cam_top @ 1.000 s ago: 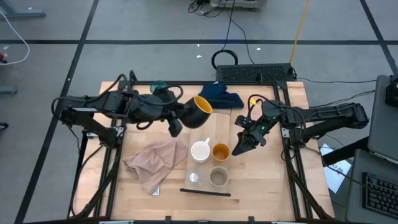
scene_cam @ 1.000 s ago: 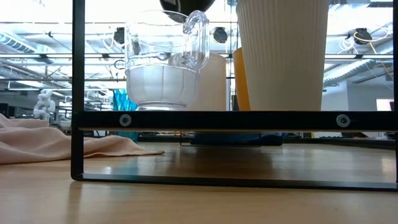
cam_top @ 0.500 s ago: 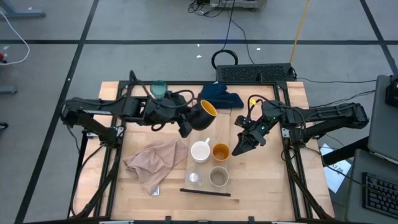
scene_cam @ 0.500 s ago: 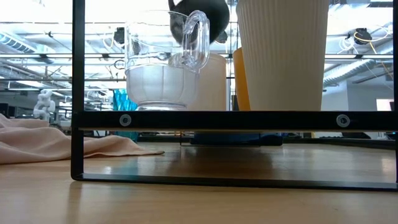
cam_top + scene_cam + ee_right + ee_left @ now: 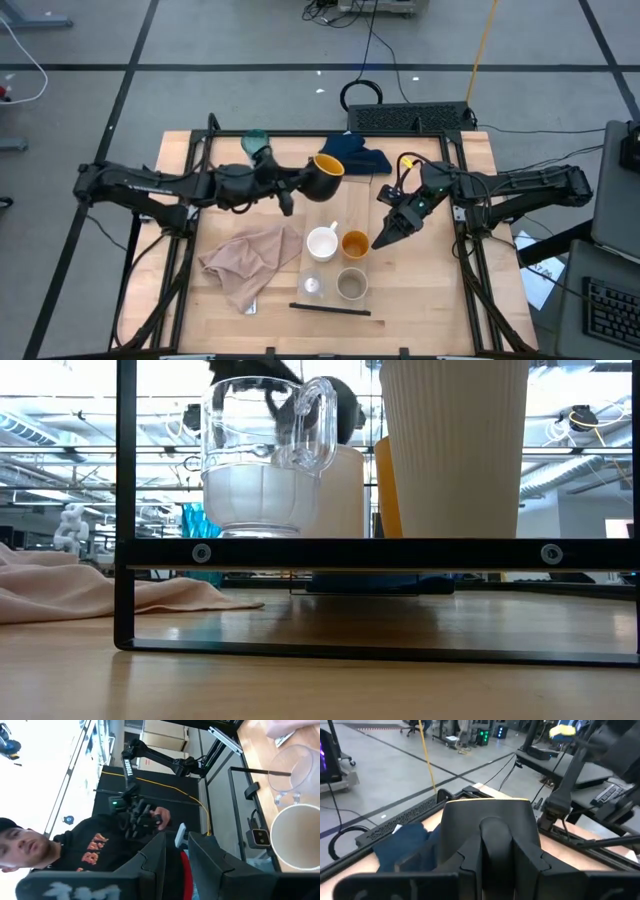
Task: Stack small to large cups/mugs on shelf
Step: Put the black cup on the shelf aligned with the white cup
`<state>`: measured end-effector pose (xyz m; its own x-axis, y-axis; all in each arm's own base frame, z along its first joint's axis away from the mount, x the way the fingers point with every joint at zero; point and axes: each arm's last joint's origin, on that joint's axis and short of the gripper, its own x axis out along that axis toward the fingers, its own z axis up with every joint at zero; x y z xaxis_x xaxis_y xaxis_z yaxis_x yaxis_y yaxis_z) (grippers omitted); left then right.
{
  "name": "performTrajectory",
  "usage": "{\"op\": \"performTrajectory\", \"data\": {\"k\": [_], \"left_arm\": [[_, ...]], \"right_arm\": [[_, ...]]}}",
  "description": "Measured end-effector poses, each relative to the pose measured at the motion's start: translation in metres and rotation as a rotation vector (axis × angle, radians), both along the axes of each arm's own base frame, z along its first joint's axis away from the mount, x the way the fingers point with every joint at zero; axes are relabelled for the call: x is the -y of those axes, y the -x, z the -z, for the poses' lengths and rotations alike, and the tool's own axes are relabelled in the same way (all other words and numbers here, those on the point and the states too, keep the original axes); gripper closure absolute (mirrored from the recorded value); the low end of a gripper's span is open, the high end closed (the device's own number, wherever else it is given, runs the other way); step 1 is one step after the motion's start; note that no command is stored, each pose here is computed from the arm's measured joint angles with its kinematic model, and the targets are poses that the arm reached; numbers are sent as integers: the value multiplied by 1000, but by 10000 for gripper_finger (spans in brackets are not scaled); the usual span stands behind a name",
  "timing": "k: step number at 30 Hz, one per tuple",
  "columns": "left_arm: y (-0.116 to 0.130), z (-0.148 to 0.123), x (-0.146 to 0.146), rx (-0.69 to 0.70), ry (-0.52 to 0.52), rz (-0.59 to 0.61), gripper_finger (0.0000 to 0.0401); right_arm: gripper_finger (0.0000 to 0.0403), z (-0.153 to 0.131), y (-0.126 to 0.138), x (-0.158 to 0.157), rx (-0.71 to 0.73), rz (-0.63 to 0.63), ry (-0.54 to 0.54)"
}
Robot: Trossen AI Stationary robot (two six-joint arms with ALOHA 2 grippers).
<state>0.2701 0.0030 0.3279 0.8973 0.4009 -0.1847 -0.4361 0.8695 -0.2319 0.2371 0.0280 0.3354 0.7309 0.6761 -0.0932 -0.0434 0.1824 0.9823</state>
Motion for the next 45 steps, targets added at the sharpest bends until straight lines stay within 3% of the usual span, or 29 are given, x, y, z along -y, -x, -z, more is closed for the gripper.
{"op": "performTrajectory", "data": {"k": [7, 16, 27, 45], "left_arm": [[18, 37, -7, 114, -15, 33, 327], [31, 96, -8, 94, -36, 78, 328], [38, 109, -15, 116, -58, 150, 328], [7, 149, -16, 140, -46, 171, 328]], "right_arm": [[328, -1, -1, 1, -27, 44, -42], [328, -18, -4, 10, 137, 211, -81], [328, -19, -6, 14, 140, 325, -107], [328, -21, -6, 15, 166, 395, -109]]}}
